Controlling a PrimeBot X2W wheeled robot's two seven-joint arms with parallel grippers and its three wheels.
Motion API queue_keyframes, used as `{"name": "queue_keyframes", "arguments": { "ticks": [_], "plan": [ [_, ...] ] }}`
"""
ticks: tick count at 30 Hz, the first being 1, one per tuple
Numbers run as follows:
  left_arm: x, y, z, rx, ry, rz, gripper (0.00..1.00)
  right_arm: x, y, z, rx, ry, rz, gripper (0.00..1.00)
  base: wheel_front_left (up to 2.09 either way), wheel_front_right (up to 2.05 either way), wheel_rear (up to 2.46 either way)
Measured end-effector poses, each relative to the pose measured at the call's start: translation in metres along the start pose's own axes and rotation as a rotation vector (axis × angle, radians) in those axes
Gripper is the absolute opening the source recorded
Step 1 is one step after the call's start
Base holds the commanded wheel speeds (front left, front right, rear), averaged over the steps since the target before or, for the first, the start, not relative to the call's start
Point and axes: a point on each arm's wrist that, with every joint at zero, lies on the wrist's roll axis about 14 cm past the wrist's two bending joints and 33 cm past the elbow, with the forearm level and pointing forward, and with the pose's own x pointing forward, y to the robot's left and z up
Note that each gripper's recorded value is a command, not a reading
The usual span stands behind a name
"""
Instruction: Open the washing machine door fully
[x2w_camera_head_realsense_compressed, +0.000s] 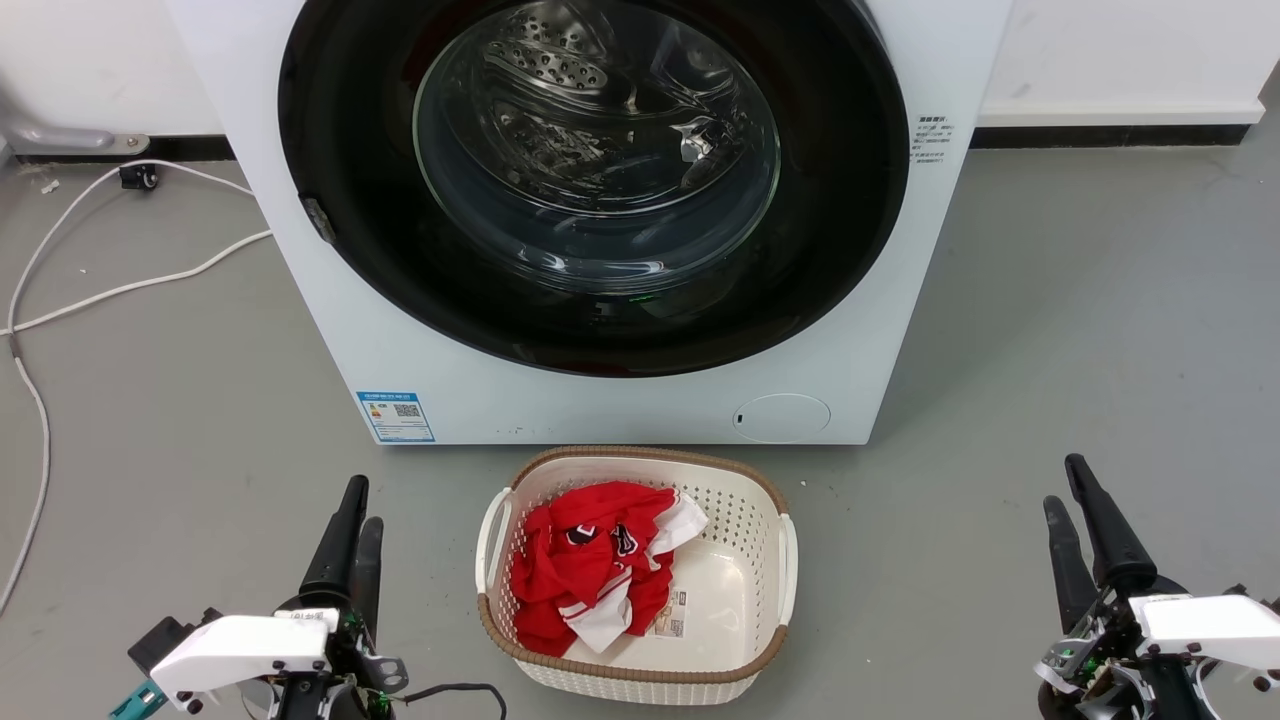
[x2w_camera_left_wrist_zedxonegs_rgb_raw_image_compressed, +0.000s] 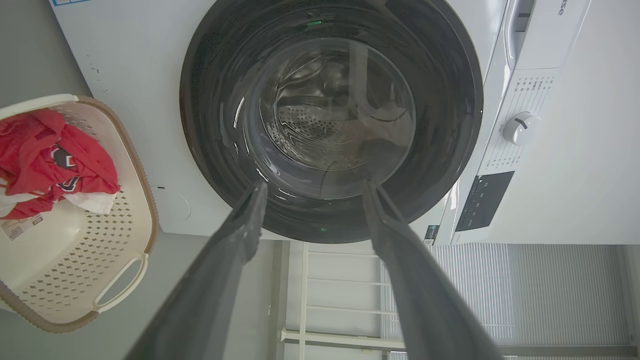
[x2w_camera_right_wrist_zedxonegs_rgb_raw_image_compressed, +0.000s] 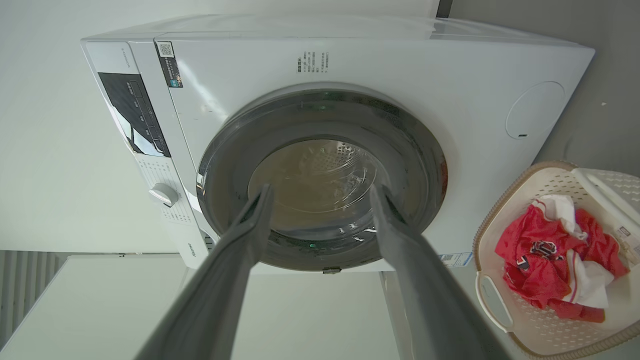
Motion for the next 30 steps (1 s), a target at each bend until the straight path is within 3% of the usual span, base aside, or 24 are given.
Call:
{"name": "queue_keyframes", "arguments": {
  "ticks": [6,30],
  "plan": [
    [0.002,-0.01,-0.002,0.096,-0.005,-0.029,1.0,0.0,0.006,0.002,-0.1,-0.015,0.015,1.0,0.0,0.0,0.0],
    [0.005,-0.042,-0.022,0.625,-0.008,-0.119,1.0,-0.003,0.038,-0.011,-0.724,-0.026,0.122,1.0,0.0,0.0,0.0]
  ]
}}
